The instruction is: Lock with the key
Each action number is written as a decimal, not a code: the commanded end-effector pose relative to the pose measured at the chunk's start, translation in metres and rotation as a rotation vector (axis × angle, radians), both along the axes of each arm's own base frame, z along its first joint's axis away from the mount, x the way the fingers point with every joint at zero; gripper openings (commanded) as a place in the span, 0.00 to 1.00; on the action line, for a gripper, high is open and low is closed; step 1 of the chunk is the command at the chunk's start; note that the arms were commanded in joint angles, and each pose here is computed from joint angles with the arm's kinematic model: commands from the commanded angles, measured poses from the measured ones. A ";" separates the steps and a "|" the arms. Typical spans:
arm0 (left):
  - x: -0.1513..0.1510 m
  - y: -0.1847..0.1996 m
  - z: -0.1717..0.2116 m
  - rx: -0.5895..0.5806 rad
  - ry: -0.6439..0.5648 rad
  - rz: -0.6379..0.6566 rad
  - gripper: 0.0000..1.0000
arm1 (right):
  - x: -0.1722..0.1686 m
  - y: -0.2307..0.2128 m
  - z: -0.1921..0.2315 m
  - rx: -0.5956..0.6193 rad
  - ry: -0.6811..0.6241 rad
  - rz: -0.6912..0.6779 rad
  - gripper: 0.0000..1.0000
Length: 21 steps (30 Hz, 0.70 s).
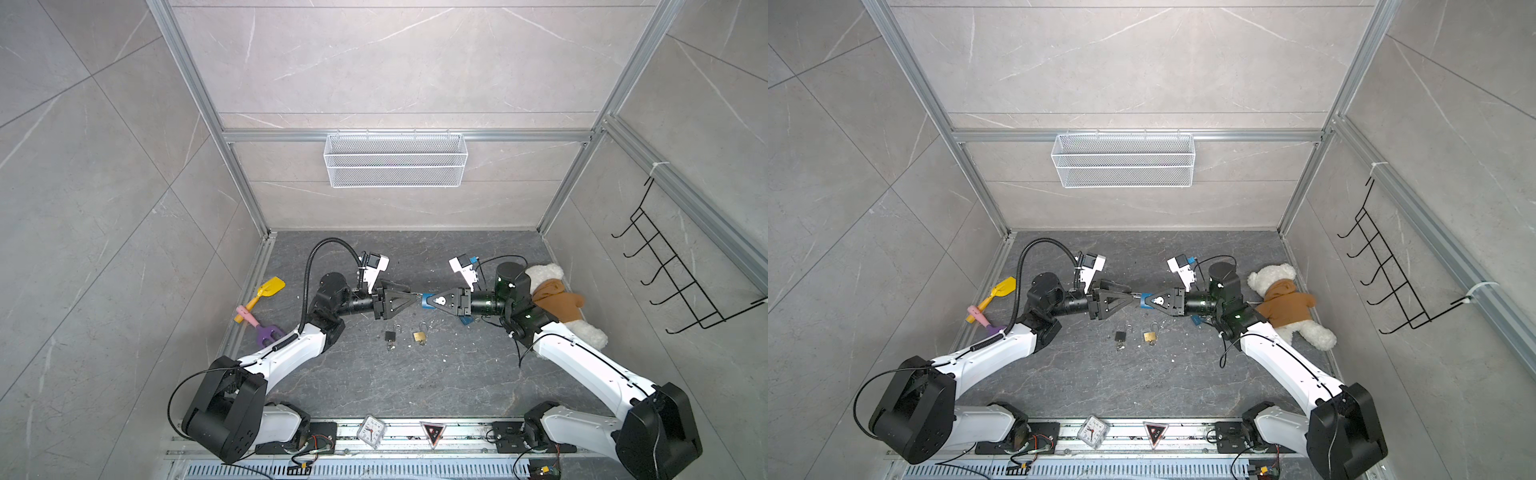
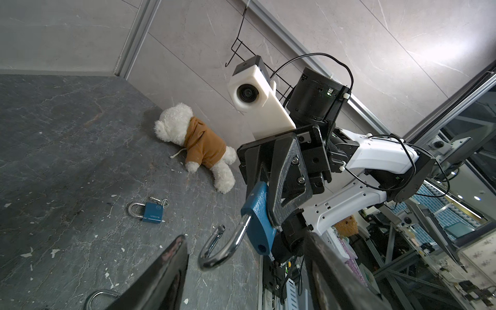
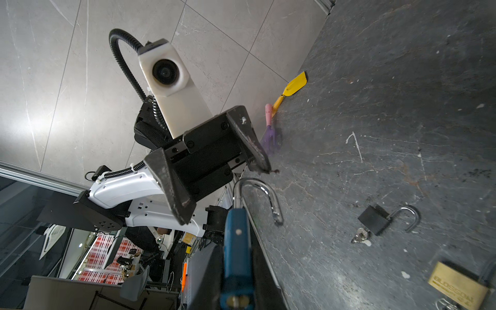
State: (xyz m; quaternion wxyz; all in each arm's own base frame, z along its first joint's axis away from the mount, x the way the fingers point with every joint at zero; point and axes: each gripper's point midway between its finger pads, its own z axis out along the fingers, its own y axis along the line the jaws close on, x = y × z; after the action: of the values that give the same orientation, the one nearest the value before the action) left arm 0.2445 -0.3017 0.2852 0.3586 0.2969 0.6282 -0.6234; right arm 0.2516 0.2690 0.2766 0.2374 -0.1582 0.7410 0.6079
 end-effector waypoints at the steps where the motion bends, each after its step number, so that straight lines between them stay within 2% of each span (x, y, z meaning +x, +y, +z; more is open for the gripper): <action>1: -0.006 -0.004 0.023 -0.044 -0.081 -0.044 0.68 | 0.004 0.000 0.010 0.029 -0.038 -0.007 0.00; 14: -0.014 -0.012 0.027 -0.047 -0.084 -0.078 0.66 | 0.009 0.001 0.003 0.020 -0.026 -0.021 0.00; 17: -0.014 -0.012 0.025 -0.043 -0.077 -0.077 0.59 | 0.008 0.000 0.004 0.013 -0.043 -0.024 0.00; 21: -0.012 -0.012 0.020 -0.028 -0.061 -0.064 0.54 | 0.006 -0.002 0.002 -0.009 -0.071 -0.025 0.00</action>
State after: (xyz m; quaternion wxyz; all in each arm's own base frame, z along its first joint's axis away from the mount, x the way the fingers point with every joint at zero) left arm 0.2365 -0.3122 0.2861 0.3428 0.3070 0.6238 -0.6318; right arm 0.2562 0.2703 0.2738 0.2425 -0.1587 0.7405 0.6063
